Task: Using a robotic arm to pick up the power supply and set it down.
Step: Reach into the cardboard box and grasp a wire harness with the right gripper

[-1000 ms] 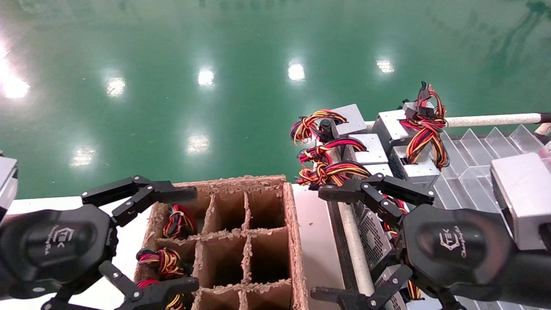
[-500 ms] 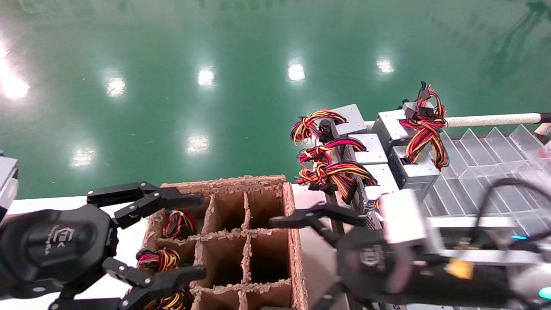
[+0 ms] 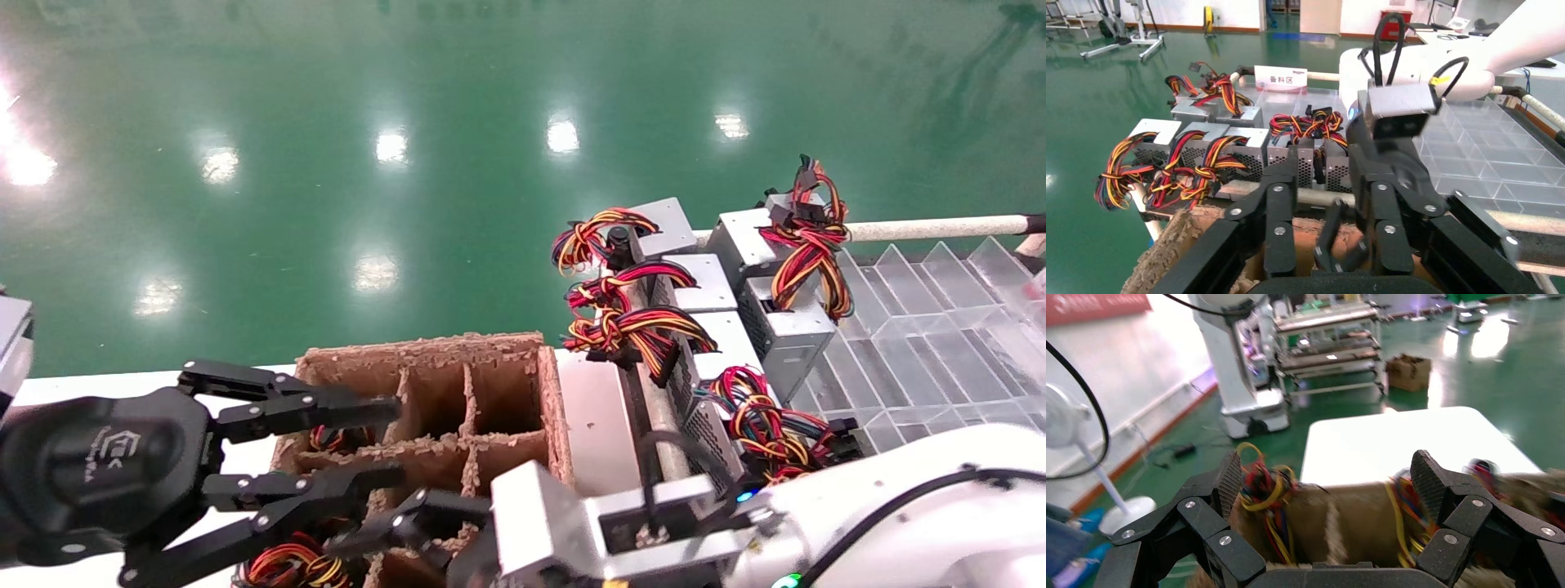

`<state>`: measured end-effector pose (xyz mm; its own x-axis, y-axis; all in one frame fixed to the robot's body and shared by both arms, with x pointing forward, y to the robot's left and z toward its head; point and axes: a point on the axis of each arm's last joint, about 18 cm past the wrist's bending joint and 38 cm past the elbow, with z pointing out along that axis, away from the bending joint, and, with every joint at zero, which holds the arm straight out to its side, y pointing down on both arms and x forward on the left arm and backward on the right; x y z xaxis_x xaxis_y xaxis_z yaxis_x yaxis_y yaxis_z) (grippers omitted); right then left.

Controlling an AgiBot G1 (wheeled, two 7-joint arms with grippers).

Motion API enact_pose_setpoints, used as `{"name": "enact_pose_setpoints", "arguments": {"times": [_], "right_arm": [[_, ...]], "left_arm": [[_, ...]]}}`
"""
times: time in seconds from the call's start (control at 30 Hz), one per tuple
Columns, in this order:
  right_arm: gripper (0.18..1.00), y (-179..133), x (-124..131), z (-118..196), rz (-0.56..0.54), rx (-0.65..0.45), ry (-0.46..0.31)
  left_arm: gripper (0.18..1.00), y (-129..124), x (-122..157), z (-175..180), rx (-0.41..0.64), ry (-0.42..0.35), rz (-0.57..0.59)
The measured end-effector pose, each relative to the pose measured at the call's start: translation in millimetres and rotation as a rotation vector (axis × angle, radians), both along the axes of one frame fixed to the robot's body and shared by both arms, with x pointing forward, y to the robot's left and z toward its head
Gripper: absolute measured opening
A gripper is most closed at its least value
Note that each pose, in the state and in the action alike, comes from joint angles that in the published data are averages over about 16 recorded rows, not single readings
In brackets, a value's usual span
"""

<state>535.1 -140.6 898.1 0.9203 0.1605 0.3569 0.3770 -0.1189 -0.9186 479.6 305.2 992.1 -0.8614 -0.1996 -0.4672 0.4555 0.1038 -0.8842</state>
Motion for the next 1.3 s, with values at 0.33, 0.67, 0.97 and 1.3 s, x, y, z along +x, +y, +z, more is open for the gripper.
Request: {"name": "enact_pose_setpoints", "arguments": {"times": [0.33, 0.67, 0.97, 1.3], "right_arm": [[1.001, 36, -8, -29, 0.102, -0.051, 0.053], [1.001, 56, -8, -50, 0.141, -0.073, 0.088], [0.996, 72, -2, -64, 0.160, -0.087, 0.104], [0.947, 80, 1, -74, 0.173, -0.112, 0.107]], "left_arm": [[0.295, 0, 0, 0, 0.000, 0.000, 0.000], [0.208, 0, 0, 0, 0.000, 0.000, 0.000], [0.192, 0, 0, 0, 0.000, 0.000, 0.000], [0.192, 0, 0, 0, 0.000, 0.000, 0.000]]}}
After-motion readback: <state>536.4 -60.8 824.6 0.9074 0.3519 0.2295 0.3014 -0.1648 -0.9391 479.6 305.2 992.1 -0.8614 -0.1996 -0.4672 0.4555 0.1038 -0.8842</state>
